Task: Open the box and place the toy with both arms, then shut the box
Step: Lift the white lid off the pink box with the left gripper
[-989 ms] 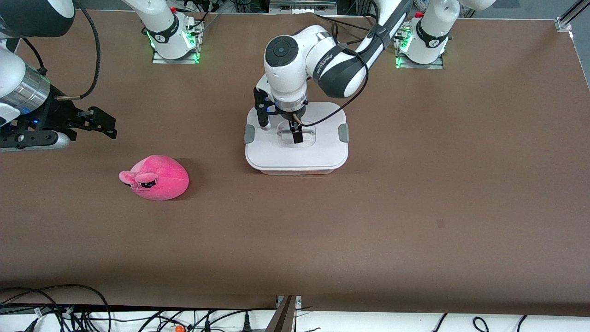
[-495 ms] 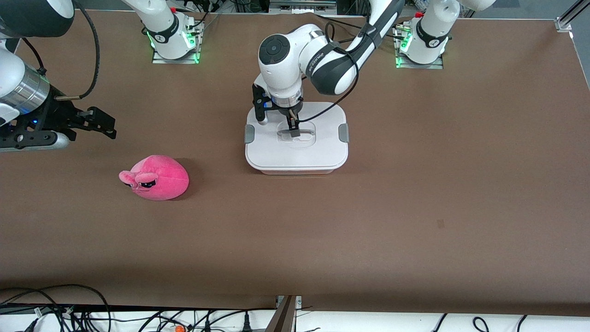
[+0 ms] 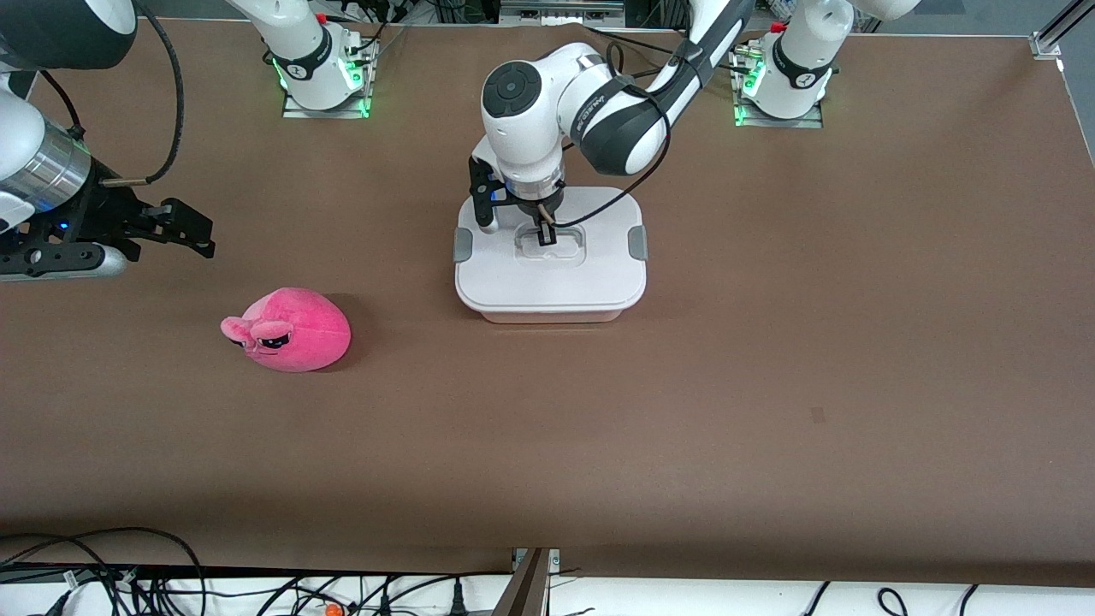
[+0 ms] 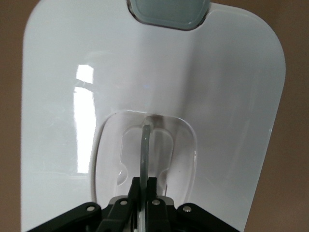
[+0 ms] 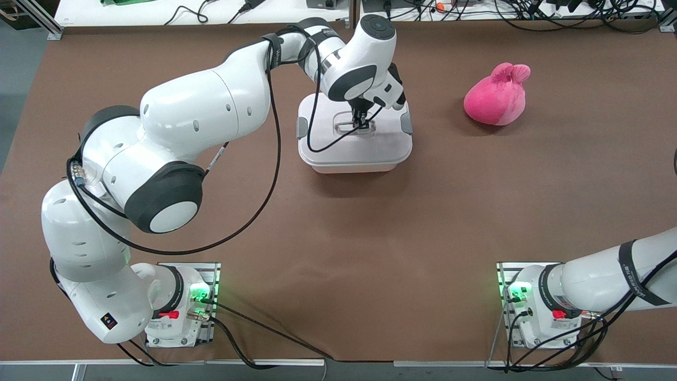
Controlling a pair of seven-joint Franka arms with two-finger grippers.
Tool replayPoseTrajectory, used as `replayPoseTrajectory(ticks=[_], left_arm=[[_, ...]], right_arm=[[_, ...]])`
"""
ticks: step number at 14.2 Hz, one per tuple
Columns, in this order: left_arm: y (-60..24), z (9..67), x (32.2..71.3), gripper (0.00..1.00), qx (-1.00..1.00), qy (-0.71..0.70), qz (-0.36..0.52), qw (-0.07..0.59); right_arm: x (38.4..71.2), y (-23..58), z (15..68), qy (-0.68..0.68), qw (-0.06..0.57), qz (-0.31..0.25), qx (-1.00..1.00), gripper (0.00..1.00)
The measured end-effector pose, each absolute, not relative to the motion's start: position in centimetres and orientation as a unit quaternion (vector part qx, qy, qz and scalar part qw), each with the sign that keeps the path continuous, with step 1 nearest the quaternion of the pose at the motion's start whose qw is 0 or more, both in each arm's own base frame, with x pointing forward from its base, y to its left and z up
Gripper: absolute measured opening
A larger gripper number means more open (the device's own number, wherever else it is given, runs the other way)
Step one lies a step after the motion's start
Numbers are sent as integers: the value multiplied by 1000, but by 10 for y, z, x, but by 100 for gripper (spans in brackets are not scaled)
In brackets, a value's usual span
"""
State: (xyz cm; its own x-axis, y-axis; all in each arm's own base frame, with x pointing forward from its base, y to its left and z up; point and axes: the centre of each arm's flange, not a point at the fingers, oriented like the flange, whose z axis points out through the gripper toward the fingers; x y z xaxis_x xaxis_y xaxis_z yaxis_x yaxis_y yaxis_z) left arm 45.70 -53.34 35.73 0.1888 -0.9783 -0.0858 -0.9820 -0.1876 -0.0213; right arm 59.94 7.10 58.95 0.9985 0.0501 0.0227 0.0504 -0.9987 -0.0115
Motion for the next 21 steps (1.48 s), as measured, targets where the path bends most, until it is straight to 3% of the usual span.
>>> replayPoseTrajectory(ticks=[6, 10, 17, 21], left_arm=[[-527, 380, 466, 7, -766, 641, 32, 40], [-493, 416, 494, 7, -763, 642, 69, 41], [-304, 478, 598, 7, -790, 603, 115, 12], [-175, 499, 648, 7, -796, 597, 100, -5]], right_arm=[[599, 71, 589, -25, 6, -11, -1000, 100], [599, 71, 589, -25, 6, -11, -1000, 100], [600, 70, 589, -24, 6, -11, -1000, 100], [600, 70, 589, -24, 6, -11, -1000, 100]])
